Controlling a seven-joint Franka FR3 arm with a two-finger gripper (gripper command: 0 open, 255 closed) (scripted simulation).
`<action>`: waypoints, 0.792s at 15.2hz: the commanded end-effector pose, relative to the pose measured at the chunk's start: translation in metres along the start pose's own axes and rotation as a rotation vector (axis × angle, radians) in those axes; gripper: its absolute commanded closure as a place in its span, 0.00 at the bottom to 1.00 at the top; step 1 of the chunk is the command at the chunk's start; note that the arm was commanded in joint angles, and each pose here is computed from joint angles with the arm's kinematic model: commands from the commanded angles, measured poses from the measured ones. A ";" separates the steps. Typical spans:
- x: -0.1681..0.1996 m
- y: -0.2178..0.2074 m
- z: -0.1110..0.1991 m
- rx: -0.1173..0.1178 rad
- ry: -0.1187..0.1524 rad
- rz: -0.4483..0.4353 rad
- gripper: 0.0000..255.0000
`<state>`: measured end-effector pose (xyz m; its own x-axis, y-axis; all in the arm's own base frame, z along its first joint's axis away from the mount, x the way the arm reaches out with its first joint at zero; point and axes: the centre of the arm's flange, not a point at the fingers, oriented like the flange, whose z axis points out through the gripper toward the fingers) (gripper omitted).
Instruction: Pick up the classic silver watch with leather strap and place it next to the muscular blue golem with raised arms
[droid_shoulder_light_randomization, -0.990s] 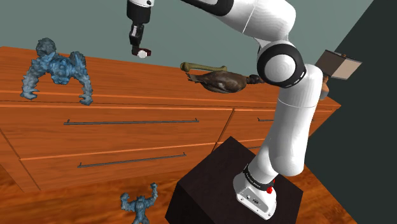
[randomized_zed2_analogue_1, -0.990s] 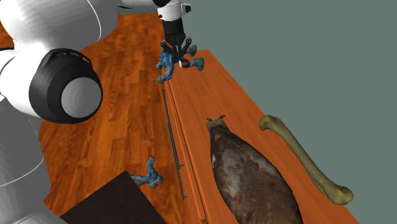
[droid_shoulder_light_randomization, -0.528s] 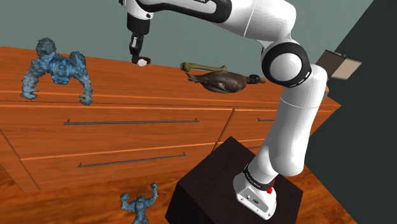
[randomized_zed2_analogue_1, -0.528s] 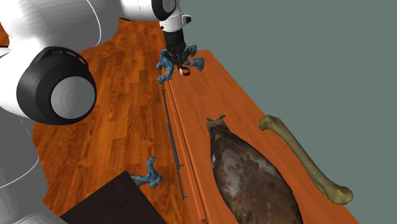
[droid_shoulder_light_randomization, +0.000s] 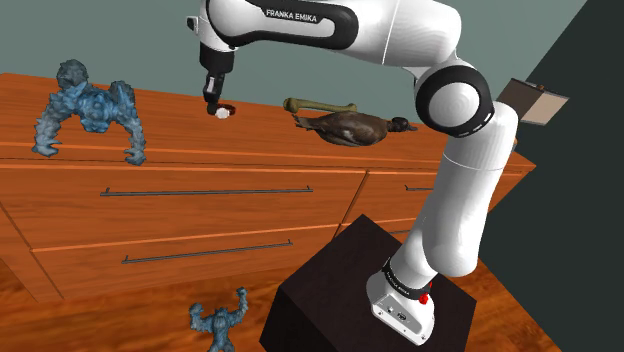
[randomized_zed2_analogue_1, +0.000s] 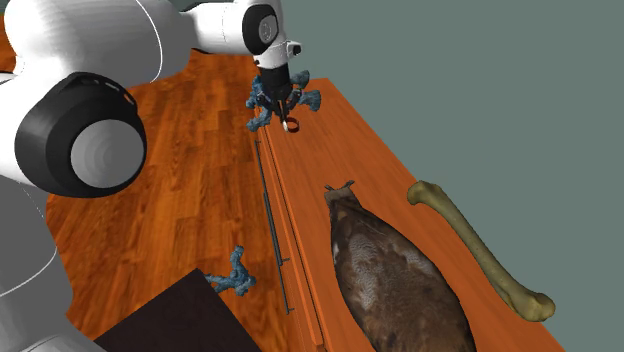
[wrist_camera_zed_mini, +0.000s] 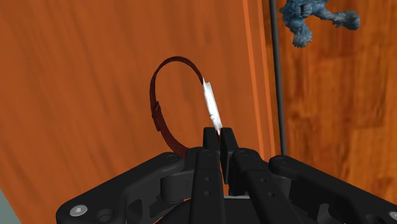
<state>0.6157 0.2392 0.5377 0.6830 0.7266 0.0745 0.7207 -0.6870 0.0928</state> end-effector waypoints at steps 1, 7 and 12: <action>-0.001 -0.001 0.011 0.000 0.000 0.000 1.00; -0.003 -0.004 0.042 0.000 0.000 0.000 1.00; -0.005 -0.006 0.068 0.000 0.000 0.000 1.00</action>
<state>0.6163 0.2389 0.4739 0.6829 0.7267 0.0745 0.7208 -0.6869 0.0930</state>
